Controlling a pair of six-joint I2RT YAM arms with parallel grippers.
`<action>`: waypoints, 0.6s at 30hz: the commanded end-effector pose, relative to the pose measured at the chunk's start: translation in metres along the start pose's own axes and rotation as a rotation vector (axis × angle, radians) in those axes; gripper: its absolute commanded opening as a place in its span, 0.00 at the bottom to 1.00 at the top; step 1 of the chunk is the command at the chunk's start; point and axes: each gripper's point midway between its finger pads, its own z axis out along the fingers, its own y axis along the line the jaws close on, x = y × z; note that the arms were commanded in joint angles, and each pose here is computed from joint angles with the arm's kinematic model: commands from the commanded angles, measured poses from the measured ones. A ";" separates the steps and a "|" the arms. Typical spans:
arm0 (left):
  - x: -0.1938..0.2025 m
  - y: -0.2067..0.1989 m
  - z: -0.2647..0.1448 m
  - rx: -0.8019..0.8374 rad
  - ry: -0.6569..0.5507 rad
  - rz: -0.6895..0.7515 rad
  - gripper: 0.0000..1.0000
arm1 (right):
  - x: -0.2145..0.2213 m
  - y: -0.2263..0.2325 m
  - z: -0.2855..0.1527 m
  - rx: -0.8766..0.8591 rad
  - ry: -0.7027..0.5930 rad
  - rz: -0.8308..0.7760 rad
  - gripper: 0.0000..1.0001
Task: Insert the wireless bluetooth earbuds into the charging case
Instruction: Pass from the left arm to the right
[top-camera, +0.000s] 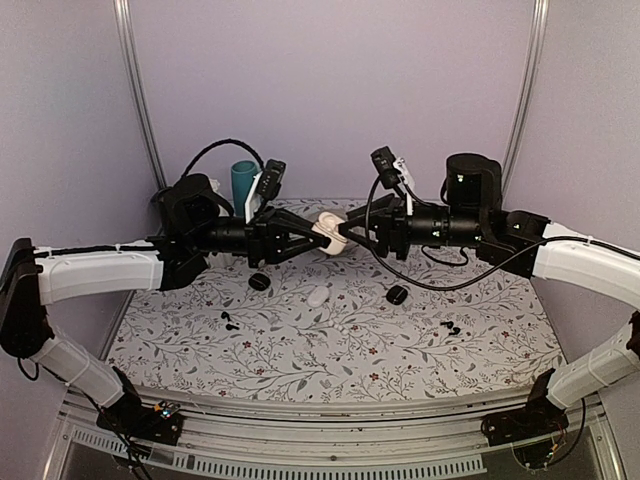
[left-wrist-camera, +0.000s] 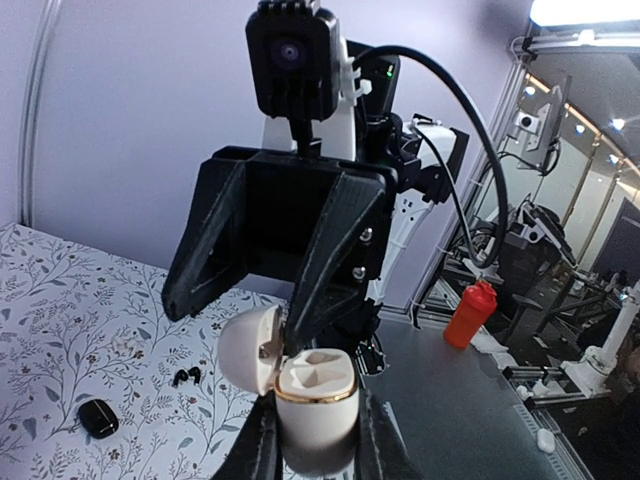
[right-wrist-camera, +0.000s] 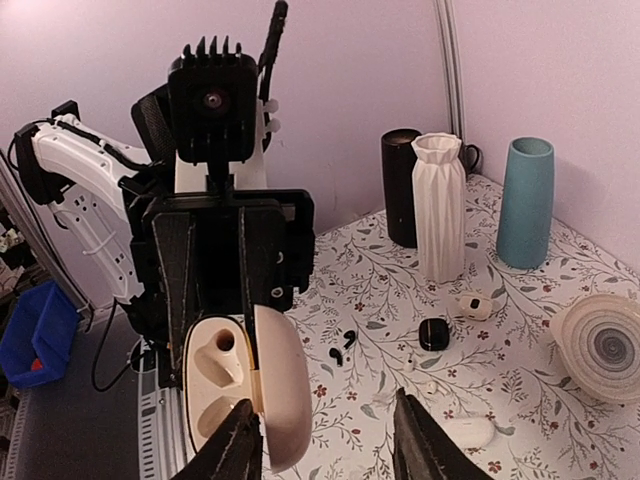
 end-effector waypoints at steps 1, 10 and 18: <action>-0.007 -0.003 0.004 0.013 -0.011 0.029 0.00 | -0.012 0.018 0.000 -0.085 -0.008 0.019 0.40; -0.007 -0.003 0.002 0.004 -0.012 0.042 0.00 | -0.017 0.026 0.002 -0.139 0.003 0.081 0.20; -0.009 -0.005 0.000 0.002 -0.015 0.057 0.00 | -0.022 0.032 0.004 -0.173 0.005 0.096 0.14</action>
